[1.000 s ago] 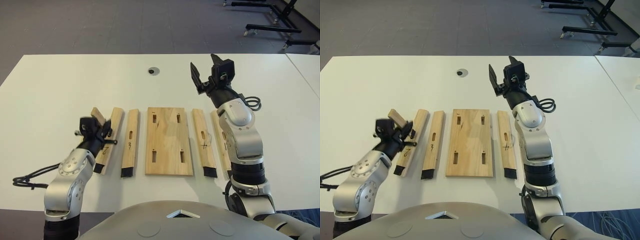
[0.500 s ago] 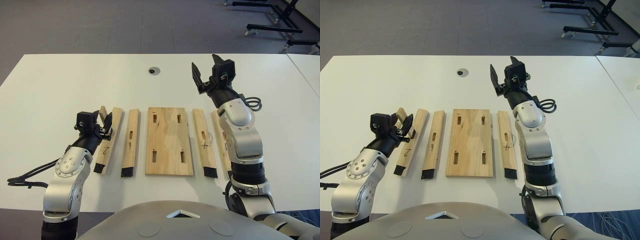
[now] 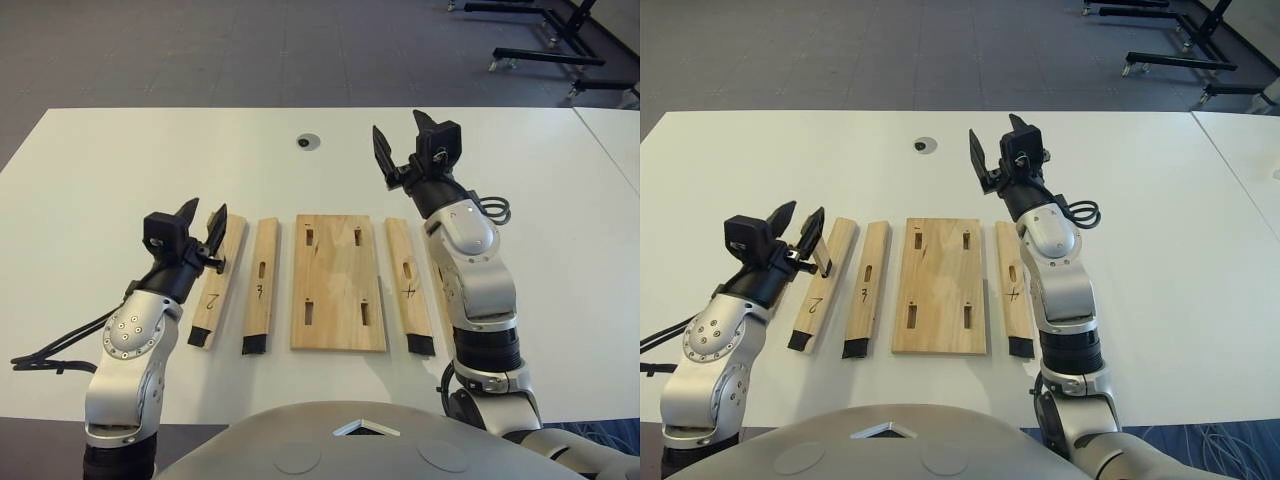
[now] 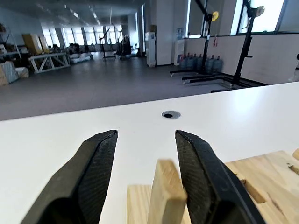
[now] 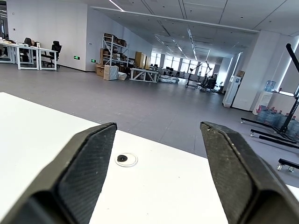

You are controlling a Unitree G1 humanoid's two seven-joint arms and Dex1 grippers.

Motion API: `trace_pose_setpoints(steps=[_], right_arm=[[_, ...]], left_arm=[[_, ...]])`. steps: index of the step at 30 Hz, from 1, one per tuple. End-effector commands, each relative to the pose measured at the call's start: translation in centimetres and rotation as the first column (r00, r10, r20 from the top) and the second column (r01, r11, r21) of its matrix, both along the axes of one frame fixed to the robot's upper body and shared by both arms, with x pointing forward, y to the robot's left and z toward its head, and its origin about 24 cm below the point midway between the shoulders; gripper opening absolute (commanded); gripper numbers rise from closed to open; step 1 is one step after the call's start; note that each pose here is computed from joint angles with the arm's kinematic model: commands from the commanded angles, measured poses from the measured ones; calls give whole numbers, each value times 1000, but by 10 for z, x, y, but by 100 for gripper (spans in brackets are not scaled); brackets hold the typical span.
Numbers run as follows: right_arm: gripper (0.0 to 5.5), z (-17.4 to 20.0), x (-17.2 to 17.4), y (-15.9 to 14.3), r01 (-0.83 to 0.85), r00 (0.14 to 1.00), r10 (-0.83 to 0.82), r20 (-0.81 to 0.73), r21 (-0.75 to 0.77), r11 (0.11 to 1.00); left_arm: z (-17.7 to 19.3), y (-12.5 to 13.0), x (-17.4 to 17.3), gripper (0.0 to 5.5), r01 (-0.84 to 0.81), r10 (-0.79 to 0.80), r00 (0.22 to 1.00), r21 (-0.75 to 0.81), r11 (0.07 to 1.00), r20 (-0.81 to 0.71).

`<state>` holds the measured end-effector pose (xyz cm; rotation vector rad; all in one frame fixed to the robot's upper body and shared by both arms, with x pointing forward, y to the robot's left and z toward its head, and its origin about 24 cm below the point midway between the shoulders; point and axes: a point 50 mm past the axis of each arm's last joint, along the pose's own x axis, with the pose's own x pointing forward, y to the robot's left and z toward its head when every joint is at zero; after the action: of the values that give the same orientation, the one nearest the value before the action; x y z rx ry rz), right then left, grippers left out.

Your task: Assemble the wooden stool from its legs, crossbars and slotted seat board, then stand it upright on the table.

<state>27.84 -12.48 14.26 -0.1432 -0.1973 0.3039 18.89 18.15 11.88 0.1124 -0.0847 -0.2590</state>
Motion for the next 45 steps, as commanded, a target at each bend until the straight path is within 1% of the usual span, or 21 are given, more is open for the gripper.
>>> trace_pose_setpoints(steps=[1,6,8,11,14,17,20,24,27,30,33,35,37,39,41,43,45], right_arm=[[330,3,-1,3,-8,1000,8,17,13,1000],[330,3,-1,5,-13,1000,12,19,18,1000],[330,3,-1,5,-8,1000,8,19,24,1000],[330,3,1,7,-13,1000,13,17,28,1000],[330,5,3,10,-30,999,29,24,29,999],[330,7,4,12,-35,999,34,33,29,999],[330,6,5,11,-27,999,26,33,31,999],[330,5,4,11,-22,999,22,28,31,999],[330,4,4,11,-21,999,21,30,28,999],[330,11,4,8,-10,998,7,67,46,999],[330,11,5,6,-4,997,0,71,53,999],[330,11,5,6,-9,998,5,67,59,998],[330,11,5,9,-30,998,27,61,51,998],[330,11,4,10,-50,997,47,56,40,998],[330,13,4,7,-55,997,54,53,29,998],[330,15,4,3,-52,997,51,56,29,998],[330,16,4,1,-47,997,46,56,32,998]], left_arm=[[19,-2,5,226,57,-59,991,17,998,120],[25,-4,9,226,66,-66,987,8,998,147],[31,-3,19,226,63,-67,983,27,998,173],[54,-3,46,226,68,-74,968,35,997,242],[68,-5,59,226,81,-71,968,-33,996,242],[70,-15,58,226,149,-130,972,-83,985,198],[68,-21,54,226,189,-174,972,-89,978,159],[64,-23,52,226,197,-186,975,-82,977,117],[66,-24,53,226,193,-183,975,-78,978,123],[70,-22,56,226,182,-168,975,-91,979,145],[66,-24,56,226,203,-187,972,-104,974,140],[49,-24,56,226,204,-199,978,-90,975,55],[16,-19,54,226,192,-195,976,-45,980,-100],[-29,-10,41,226,182,-175,940,-4,983,-292],[-78,2,14,226,153,-145,867,-23,988,-477],[-100,9,-2,226,112,-118,831,-46,993,-544],[-97,9,1,226,108,-124,848,-62,992,-515]])
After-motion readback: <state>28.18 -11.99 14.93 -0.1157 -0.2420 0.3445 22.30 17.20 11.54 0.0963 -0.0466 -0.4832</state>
